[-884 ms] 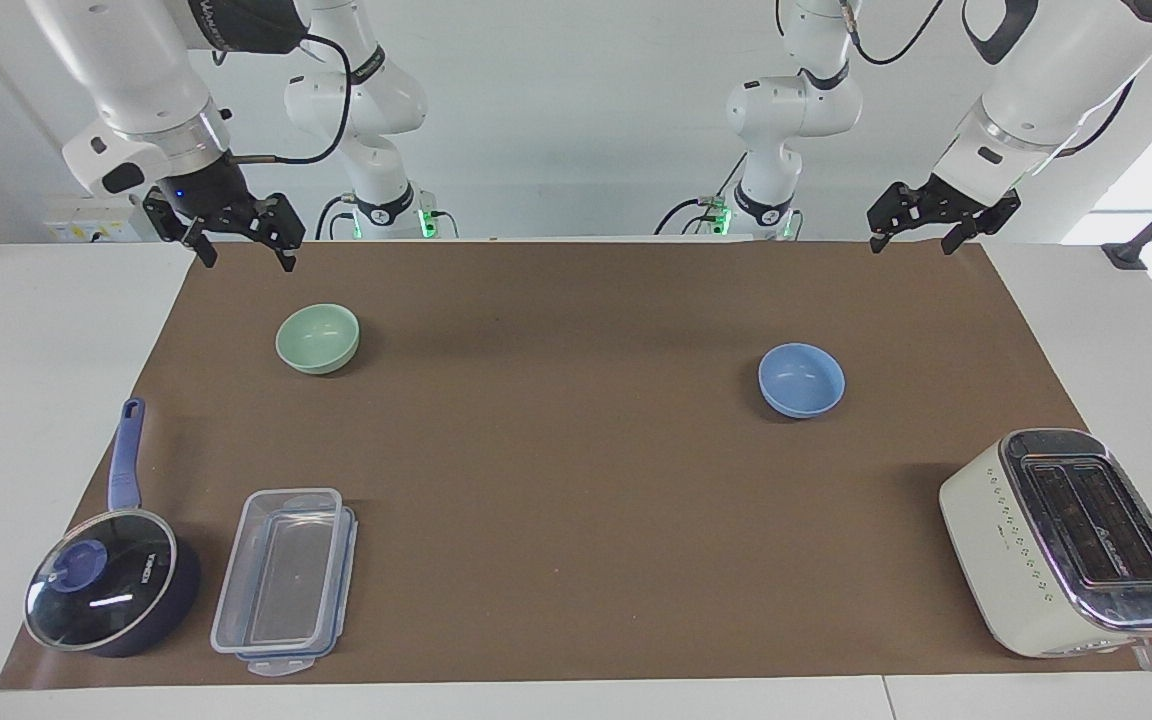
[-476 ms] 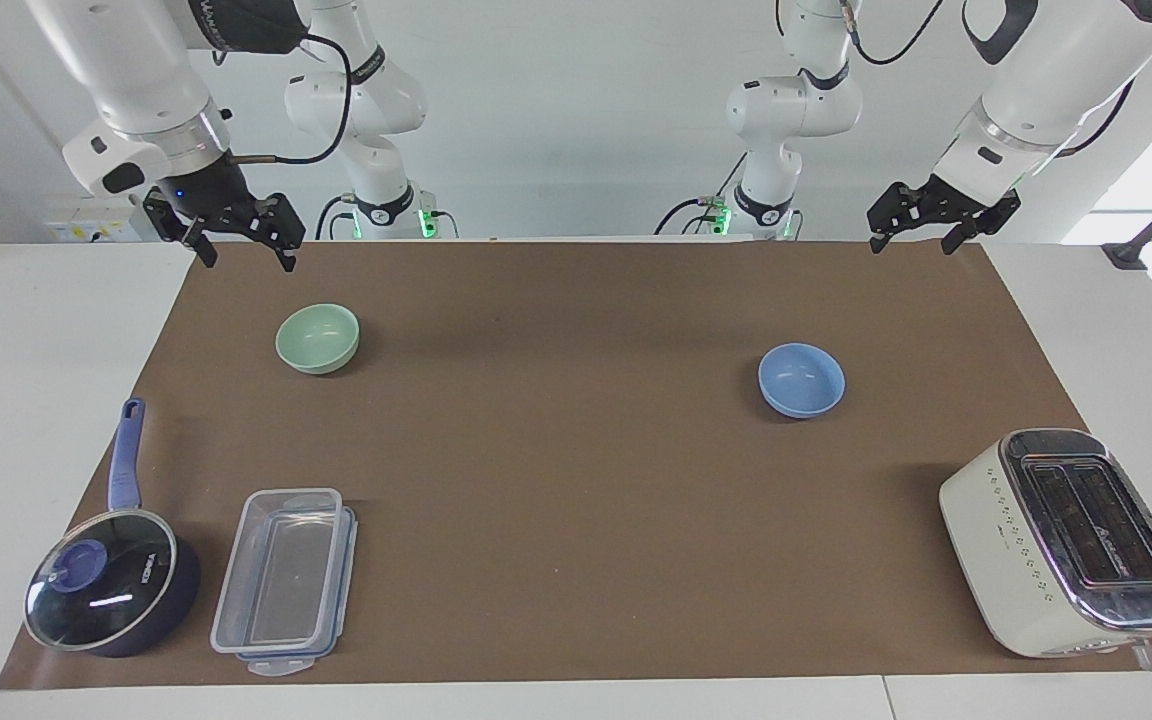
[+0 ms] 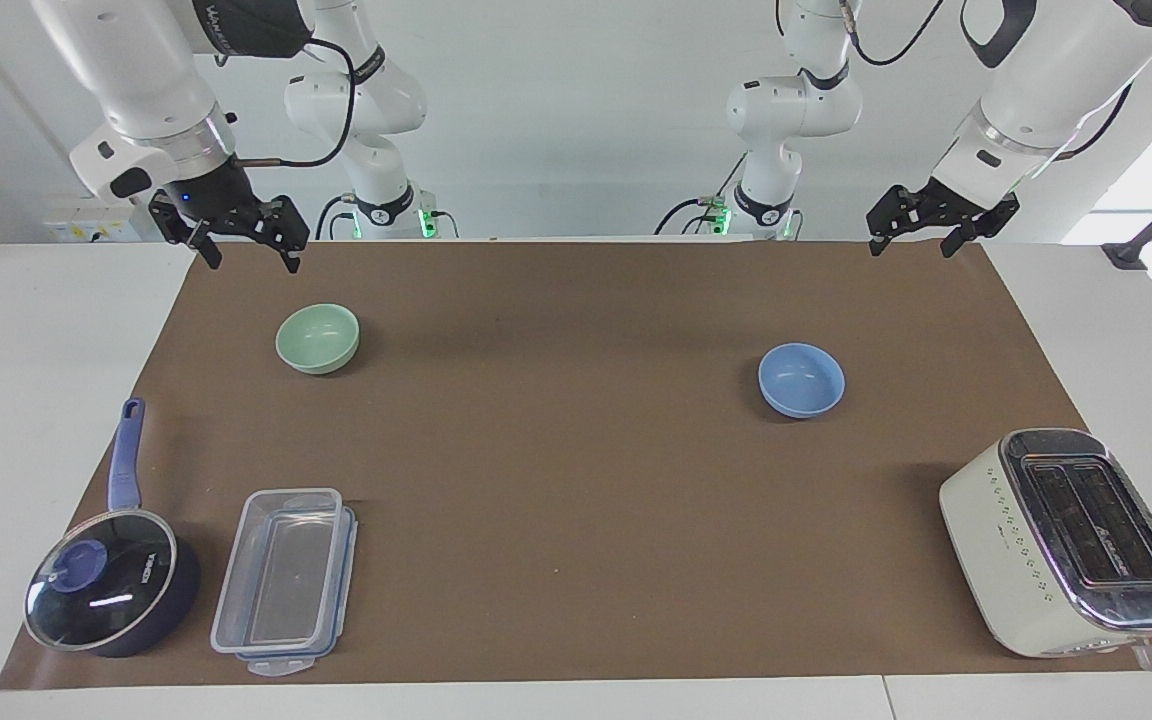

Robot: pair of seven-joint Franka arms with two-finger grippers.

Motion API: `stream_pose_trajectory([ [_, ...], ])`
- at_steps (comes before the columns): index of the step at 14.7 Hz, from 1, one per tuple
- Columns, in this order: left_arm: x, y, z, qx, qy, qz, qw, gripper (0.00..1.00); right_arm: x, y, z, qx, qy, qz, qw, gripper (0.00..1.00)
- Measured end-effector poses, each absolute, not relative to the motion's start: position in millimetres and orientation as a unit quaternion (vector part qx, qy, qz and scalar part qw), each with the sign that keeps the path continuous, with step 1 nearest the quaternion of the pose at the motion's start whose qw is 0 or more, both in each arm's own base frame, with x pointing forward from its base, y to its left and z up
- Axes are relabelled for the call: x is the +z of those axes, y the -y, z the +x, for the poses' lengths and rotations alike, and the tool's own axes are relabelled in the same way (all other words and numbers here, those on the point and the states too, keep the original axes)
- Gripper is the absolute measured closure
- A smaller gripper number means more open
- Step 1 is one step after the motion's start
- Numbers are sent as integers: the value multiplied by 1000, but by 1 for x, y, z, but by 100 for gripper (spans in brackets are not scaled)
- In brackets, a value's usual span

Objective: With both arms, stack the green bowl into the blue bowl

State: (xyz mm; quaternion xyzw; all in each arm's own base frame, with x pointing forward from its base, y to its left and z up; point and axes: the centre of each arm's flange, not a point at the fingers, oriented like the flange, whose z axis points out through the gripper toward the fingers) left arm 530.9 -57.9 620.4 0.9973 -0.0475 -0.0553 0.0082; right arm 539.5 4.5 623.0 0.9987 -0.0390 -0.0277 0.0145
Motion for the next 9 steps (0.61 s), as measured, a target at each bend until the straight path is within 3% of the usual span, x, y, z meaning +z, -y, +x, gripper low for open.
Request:
stream_pose_trajectory([
  [2, 583, 57, 532, -38, 45, 998, 8, 0, 623, -4, 539, -28, 40, 999, 14, 0],
  [6, 460, 45, 520, -38, 55, 998, 8, 0, 622, -3, 539, -30, 41, 999, 15, 0],
  [9, 400, 42, 511, -44, 61, 997, 8, 0, 602, 3, 529, -49, 45, 998, 15, 0],
])
